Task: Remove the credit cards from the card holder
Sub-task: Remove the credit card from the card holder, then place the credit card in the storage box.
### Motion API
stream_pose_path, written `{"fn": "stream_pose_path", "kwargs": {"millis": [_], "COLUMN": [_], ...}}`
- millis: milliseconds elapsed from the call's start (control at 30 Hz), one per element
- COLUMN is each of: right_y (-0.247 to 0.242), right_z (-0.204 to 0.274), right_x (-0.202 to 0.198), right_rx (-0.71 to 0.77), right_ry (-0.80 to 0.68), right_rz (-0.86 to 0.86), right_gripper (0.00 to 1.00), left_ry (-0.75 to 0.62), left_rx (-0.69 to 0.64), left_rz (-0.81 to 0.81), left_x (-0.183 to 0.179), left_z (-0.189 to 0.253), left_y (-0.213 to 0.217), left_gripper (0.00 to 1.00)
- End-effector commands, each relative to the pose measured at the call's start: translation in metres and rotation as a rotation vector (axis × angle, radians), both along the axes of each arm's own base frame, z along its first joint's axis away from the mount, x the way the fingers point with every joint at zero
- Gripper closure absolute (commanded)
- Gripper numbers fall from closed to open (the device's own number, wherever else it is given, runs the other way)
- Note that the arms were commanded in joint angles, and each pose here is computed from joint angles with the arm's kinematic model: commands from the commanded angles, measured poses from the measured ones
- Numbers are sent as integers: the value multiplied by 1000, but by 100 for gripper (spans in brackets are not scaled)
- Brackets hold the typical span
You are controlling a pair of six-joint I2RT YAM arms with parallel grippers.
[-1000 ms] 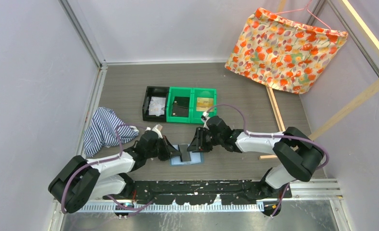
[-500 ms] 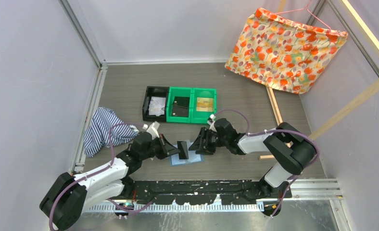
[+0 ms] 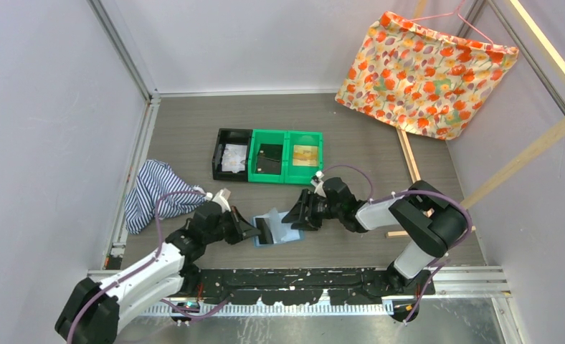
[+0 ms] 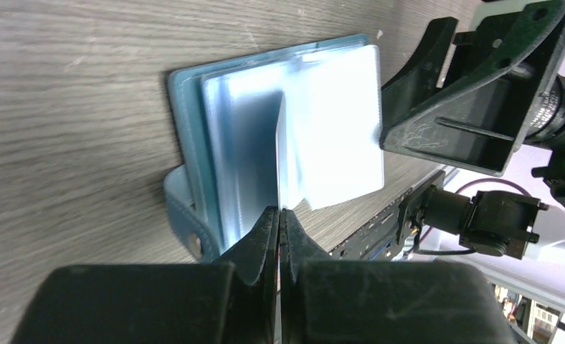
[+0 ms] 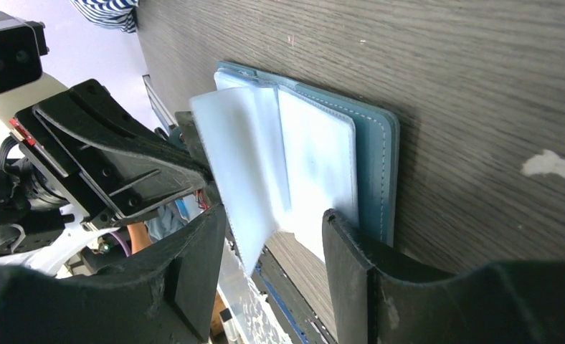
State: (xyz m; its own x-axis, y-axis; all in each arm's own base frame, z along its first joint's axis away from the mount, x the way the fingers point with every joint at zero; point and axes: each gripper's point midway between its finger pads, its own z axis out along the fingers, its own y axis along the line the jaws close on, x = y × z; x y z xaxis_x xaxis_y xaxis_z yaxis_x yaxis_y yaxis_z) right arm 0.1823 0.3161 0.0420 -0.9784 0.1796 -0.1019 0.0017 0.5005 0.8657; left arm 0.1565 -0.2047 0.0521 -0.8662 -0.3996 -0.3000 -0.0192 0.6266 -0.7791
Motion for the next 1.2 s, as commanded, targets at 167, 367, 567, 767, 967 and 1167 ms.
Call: {"fn": "stream_pose_path", "kwargs": {"millis": [167, 367, 567, 767, 967, 1167], "right_y": [-7, -21, -92, -152, -170, -172], "right_z": [11, 21, 30, 56, 74, 72], "right_x": [8, 20, 62, 79, 73, 66], "right_rx": [-24, -84, -333, -508, -530, -522], "right_ry": [-59, -116, -223, -309, -354, -346], "right_rz": [-33, -89, -348, -565, -619, -611], "right_gripper": [43, 42, 39, 35, 34, 34], "left_ry": [34, -69, -240, -308, -265, -230], "left_rx": [54, 35, -33, -16, -95, -189], "left_rz": [66, 180, 469, 669, 760, 839], "left_x": [-12, 9, 76, 152, 212, 254], "left_z": [12, 55, 115, 155, 161, 155], "left_y": [23, 32, 44, 37, 5, -19], "left_gripper": [99, 99, 99, 100, 99, 99]}}
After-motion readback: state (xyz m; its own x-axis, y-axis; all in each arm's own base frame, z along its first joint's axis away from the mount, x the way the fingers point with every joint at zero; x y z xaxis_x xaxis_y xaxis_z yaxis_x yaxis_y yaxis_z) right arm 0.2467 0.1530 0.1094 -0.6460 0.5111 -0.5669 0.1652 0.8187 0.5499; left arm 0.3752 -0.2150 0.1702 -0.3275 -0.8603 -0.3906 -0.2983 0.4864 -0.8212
